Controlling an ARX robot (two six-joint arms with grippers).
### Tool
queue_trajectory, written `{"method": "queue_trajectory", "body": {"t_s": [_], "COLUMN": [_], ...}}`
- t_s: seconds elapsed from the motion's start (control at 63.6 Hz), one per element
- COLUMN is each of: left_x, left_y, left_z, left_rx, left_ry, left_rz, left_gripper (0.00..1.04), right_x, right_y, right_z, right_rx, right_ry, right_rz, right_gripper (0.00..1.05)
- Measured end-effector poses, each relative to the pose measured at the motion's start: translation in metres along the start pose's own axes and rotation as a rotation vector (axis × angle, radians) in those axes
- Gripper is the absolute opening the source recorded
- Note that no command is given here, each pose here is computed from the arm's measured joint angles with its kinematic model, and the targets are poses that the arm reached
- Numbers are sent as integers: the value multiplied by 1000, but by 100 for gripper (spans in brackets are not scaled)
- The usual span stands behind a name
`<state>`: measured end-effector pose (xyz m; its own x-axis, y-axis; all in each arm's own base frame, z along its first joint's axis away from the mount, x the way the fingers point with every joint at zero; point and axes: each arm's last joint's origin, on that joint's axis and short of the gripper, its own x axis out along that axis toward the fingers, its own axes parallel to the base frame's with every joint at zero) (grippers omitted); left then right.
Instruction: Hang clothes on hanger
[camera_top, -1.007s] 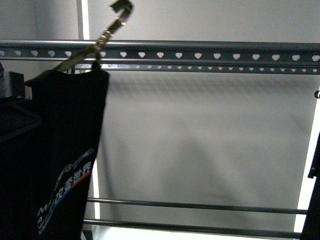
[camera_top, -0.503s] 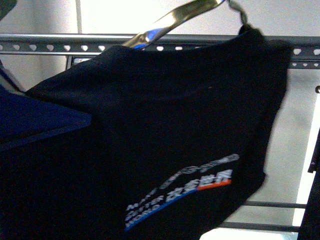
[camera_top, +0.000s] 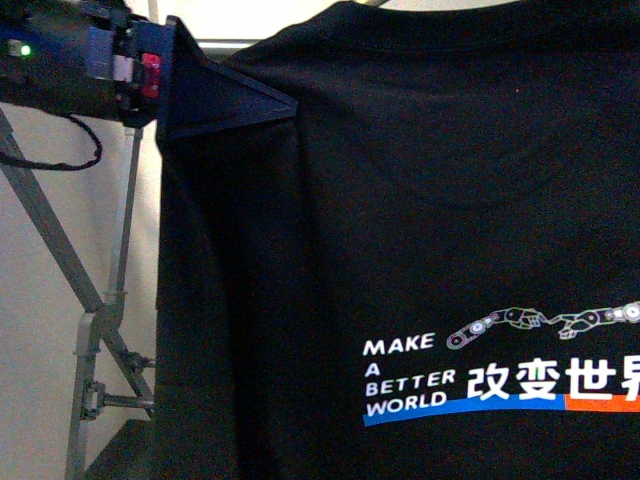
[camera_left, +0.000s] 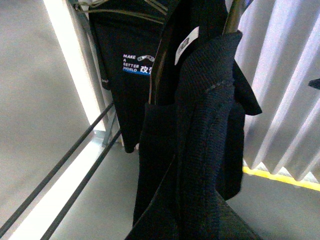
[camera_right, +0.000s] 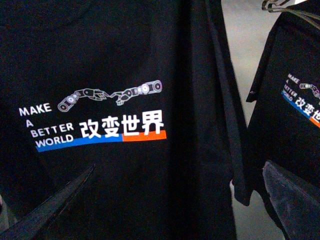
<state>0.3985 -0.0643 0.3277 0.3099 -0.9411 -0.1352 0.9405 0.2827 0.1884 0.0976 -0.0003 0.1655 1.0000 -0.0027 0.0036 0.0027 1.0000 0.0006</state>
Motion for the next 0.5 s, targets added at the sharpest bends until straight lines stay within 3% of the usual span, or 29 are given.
{"method": "queue_trajectory", "body": {"t_s": [0.204,0.362,0.503], "left_x": [27,41,46], "left_y": [13,2,5], "left_z": [4,5,7], "left_rx": [82,175,262], "left_ry": [135,138,91], "left_rz": [-45,-106,-90], "left_gripper": [4,4,4], "right_x": [0,0,0], "right_y": [0,0,0], "right_z": [0,0,0], "right_rx": [0,0,0], "right_ry": [0,0,0], "right_rz": [0,0,0], "right_gripper": [97,97,97]}}
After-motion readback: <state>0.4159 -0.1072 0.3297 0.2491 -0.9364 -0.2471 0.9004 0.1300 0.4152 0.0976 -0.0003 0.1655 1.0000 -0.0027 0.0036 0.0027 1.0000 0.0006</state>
